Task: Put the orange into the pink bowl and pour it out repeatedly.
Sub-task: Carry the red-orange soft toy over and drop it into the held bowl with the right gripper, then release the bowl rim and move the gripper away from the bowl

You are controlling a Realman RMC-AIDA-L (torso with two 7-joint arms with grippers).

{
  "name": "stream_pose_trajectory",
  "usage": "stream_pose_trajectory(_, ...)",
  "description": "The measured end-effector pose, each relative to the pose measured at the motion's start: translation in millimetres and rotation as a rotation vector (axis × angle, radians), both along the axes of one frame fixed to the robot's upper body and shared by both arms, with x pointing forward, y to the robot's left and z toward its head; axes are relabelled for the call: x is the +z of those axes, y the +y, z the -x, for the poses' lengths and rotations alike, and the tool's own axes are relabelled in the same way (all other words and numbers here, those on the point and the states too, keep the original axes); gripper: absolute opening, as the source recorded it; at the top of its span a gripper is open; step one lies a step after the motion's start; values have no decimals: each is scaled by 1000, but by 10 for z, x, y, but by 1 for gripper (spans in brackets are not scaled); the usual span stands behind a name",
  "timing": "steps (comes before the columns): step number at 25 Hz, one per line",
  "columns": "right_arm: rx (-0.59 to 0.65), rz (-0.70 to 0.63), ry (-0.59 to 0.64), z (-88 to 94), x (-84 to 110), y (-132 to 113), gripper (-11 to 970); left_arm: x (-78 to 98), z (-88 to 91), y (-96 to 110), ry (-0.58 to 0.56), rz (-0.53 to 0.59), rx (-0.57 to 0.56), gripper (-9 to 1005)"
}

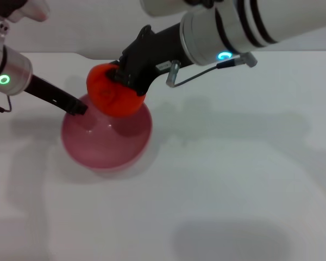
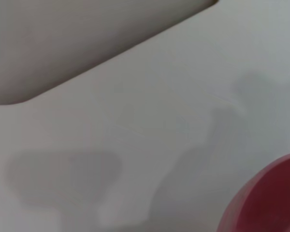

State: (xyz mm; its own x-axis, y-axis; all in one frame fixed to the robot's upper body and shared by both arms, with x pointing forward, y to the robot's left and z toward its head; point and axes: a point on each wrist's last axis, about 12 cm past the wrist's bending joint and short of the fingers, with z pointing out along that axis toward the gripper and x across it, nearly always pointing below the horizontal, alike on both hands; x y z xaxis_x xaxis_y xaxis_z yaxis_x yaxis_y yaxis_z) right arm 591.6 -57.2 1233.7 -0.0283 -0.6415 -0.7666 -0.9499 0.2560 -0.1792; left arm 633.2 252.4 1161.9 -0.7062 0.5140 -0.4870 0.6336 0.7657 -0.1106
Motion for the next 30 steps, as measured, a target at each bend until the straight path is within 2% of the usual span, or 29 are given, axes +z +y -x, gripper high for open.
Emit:
stream_pose_trajectory(11,31,35,-1,38,-113,96,151,-9,4,-77,4,-4,-22,42)
stream_pose_trajectory(16,20,21,-10,25,-98,82,371,-11,5,-85,4,-10,-29,42)
stream_pose_trajectory(19,-16,-16,-31,-17,-66,32,442,-6,3,-77,4,-12,-29,42)
stream_pose_trajectory(22,-100,-108,-100,-114,18,-139,514,-5,6,-72,7,-14,-31,41)
stream_pose_trajectory(26,-213,-300,-255,-204,97,-523,514,-10,14,-64,11,-16,-33,41)
stream_pose_trajectory(30,-295,-443,-353,-248,5,-858,514,-20,22,-50,14,-16,-30,41)
